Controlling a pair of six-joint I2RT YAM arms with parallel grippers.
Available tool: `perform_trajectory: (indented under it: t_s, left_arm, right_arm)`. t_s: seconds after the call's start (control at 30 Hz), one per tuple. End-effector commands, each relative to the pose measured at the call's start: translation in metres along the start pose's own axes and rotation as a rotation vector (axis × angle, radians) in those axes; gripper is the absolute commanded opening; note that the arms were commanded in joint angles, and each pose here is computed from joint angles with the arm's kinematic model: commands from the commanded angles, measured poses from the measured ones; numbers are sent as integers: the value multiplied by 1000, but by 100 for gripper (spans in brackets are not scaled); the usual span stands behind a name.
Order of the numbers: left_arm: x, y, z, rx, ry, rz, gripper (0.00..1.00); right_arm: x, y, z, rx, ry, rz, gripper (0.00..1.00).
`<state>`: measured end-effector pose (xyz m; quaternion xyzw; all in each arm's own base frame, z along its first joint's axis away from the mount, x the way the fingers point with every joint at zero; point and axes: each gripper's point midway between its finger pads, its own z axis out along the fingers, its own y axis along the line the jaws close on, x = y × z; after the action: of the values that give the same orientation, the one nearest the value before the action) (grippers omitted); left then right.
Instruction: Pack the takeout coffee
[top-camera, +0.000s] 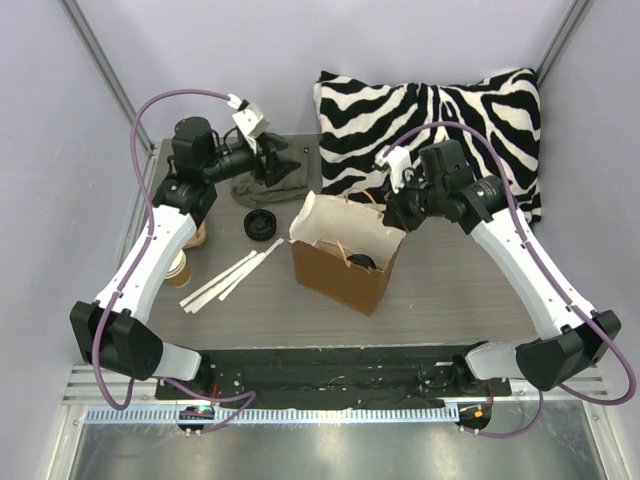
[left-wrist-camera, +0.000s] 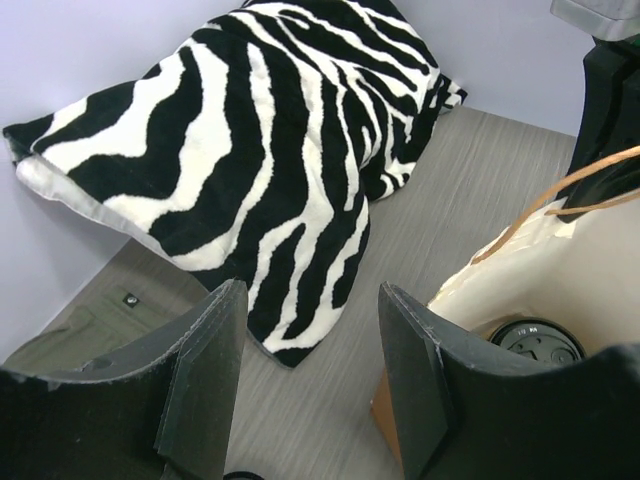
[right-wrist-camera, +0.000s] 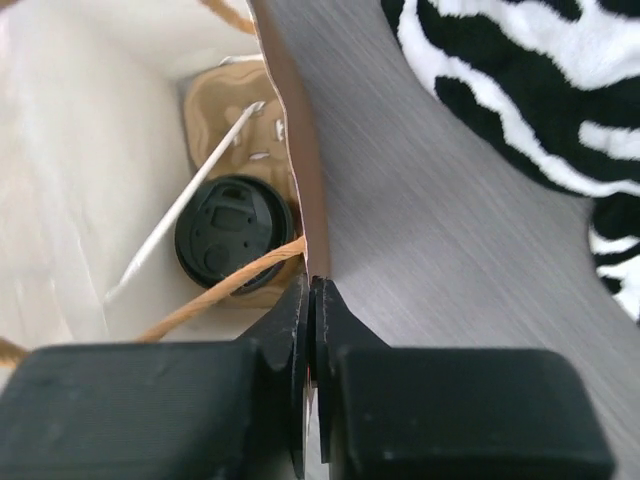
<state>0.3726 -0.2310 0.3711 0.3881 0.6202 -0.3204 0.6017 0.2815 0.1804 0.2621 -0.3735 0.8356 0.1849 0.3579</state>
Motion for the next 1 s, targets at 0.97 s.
perform_trajectory:
  t_s: [0.97]
  left_arm:
    - [23,-5,-34,-135,34,-107,62]
  right_arm:
    - [-102,-55,40,-83,-279,-570,2]
